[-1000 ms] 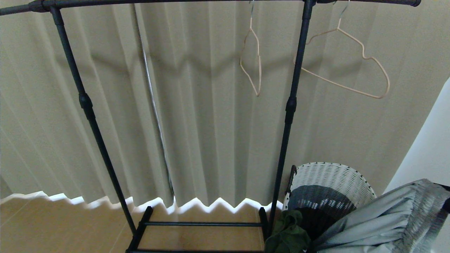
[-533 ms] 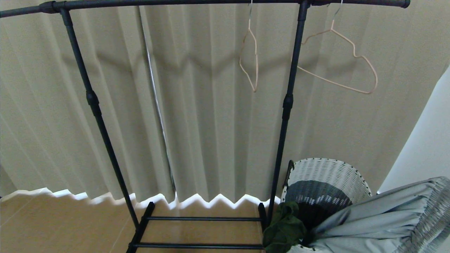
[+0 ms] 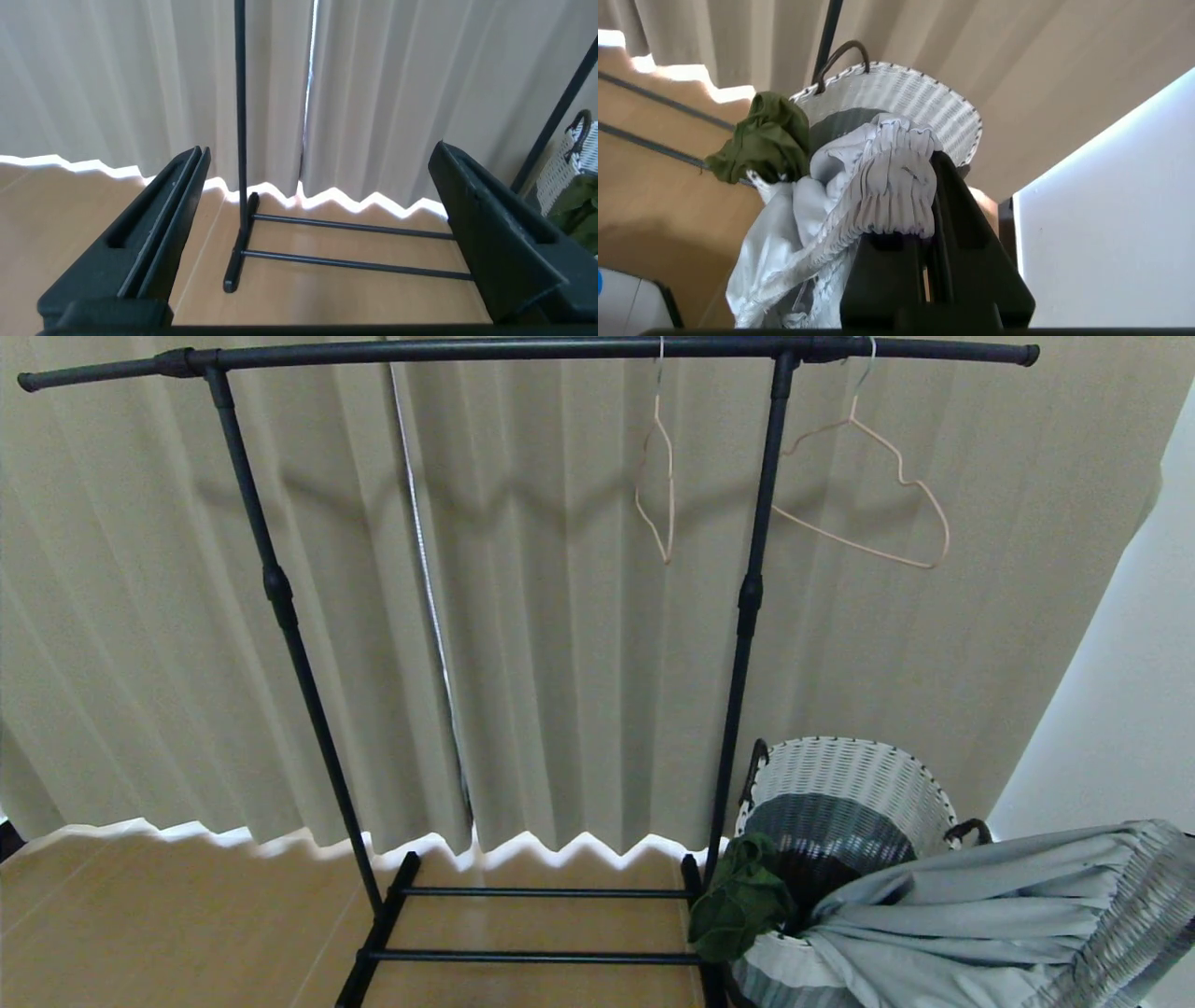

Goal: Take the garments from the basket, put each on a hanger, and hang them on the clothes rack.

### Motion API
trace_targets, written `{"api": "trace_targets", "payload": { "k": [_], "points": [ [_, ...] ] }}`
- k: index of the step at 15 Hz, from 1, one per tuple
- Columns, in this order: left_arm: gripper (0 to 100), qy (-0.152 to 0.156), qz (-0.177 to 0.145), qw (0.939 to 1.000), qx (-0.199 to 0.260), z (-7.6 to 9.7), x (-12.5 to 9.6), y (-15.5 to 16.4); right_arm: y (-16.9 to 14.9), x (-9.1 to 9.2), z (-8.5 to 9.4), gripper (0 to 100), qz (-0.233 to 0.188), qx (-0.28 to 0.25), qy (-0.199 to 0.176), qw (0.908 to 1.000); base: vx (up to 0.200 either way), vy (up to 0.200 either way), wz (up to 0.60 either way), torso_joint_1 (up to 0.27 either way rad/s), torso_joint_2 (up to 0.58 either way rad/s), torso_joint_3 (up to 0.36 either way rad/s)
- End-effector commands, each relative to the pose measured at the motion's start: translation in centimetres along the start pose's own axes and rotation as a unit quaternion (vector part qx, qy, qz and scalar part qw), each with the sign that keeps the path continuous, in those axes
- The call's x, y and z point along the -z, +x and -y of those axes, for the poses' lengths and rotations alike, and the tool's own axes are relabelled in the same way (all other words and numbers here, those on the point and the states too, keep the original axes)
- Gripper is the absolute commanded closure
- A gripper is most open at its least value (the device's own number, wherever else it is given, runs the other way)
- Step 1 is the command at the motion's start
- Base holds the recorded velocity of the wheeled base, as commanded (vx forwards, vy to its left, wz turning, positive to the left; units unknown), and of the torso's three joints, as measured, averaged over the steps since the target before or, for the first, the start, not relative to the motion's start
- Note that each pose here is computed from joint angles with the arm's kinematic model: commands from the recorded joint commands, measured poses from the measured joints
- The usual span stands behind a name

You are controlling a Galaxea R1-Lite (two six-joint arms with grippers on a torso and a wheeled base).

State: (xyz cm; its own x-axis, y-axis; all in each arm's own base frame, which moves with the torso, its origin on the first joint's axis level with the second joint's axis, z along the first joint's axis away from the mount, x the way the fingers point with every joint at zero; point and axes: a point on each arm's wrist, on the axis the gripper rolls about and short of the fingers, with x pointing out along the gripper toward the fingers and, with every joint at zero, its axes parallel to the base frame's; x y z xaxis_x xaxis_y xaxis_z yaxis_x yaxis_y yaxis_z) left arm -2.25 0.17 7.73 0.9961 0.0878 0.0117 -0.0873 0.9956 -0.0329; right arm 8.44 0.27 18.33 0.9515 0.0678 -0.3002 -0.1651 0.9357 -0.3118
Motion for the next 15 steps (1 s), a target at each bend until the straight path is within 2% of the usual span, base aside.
{"api": "trace_targets", "payload": {
  "k": [1, 5, 10, 14, 15],
  "points": [
    [0, 0.001, 0.0, 1.0, -0.001, 0.0, 0.0, 0.01, 0.09, 0.02, -0.03, 100, -0.002, -0.002, -0.001, 1.0, 0.0, 0.0, 0.0, 0.0, 0.0, 0.0],
    [0, 0.002, 0.0, 1.0, -0.001, 0.0, 0.0, 0.01, 0.07, 0.22, -0.1, 100, -0.004, -0.002, -0.001, 1.0, 0.0, 0.2, 0.0, 0.005, 0.0, -0.002],
    [0, 0.006, 0.0, 1.0, -0.001, 0.0, 0.0, 0.01, 0.27, 0.22, -0.09, 100, -0.009, -0.004, 0.0, 1.0, 0.0, 0.0, 0.0, 0.0, 0.0, 0.0],
    [0, 0.04, 0.0, 0.9992, 0.0, 0.01, -0.02, 0.01, 0.63, 0.16, -0.16, 100, -0.014, -0.013, -0.004, 0.9998, 0.0, 0.0, 0.0, 0.0, 0.0, 0.0],
    [0, 0.042, 0.011, 0.9984, 0.037, 0.18, -0.2, -0.01, 0.69, 0.0, -0.6, 100, -0.005, -0.043, -0.009, 0.999, 0.0, 0.0, 0.0, 0.0, 0.0, 0.0]
  ]
}}
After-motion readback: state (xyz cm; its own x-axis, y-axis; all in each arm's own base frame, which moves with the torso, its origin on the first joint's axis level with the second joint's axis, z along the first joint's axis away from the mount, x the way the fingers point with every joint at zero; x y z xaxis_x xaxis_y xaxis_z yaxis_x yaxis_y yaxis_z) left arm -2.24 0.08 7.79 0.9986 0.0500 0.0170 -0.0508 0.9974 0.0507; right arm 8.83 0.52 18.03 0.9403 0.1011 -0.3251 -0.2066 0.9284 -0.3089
